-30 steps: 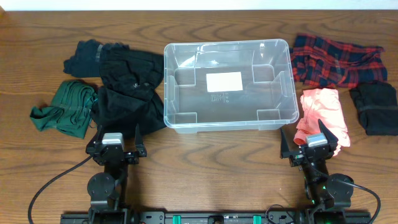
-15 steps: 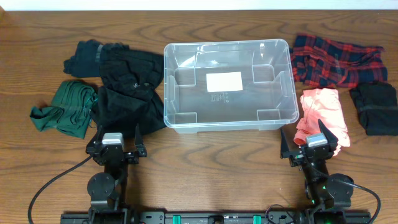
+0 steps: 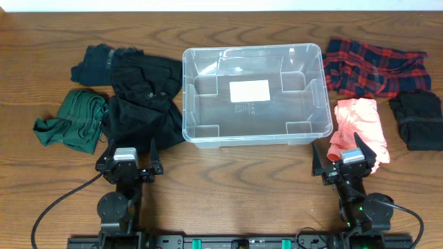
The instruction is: Pack container
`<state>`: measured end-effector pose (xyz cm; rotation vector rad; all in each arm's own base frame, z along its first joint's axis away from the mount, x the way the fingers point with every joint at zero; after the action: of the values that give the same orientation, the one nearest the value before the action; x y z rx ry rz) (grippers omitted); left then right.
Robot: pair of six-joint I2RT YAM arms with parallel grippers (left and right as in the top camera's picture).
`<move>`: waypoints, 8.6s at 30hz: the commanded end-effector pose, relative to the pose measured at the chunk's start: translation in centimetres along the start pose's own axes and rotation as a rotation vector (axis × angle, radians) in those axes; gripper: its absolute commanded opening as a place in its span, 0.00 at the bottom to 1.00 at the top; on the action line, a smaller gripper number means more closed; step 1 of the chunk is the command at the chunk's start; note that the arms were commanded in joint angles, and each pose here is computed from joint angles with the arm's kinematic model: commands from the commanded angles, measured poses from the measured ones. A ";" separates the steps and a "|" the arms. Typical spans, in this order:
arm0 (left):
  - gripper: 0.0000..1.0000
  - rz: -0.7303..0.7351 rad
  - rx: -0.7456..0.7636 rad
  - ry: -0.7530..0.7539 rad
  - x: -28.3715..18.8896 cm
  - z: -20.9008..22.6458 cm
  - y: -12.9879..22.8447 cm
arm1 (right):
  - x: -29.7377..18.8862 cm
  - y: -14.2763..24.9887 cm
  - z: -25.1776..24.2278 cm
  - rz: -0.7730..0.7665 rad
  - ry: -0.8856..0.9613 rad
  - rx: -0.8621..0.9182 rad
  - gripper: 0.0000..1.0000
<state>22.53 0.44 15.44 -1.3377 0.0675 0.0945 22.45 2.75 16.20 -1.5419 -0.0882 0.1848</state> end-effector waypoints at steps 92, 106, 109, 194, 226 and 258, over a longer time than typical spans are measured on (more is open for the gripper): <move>0.99 1.476 -0.135 0.356 18.3 4.3 12.8 | 0.0 0.0 0.0 -0.001 0.000 -0.013 0.99; 0.19 1.540 -0.144 0.381 17.5 3.6 14.6 | 0.0 0.0 -0.1 -0.001 0.000 -0.013 0.99; 0.06 1.543 -0.145 0.382 17.5 3.6 14.5 | 0.0 0.0 0.0 -0.001 0.000 -0.013 0.99; 0.06 1.119 -0.291 0.649 15.6 -19.0 -8.1 | 0.0 0.0 0.0 -0.001 0.000 -0.013 0.99; 0.06 1.264 -0.178 0.536 15.4 -19.3 -2.8 | 0.0 0.0 0.0 -0.001 0.000 -0.013 0.99; 0.06 0.992 -0.126 0.450 17.1 -17.2 -10.2 | 0.0 0.0 -0.1 -0.001 0.000 -0.013 0.99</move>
<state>40.60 -18.12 20.23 -1.3660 1.1453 0.6187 22.45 2.75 16.19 -1.5426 -0.0880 0.1851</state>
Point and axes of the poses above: each gripper's point midway between its finger pads, its own x axis out along the fingers, its own z axis along the line the jaws close on, y = z × x, the point moved 2 cm from there along -x, back along the fingers, and after that the axes turned 12 degrees about x, right-handed, at the moved point
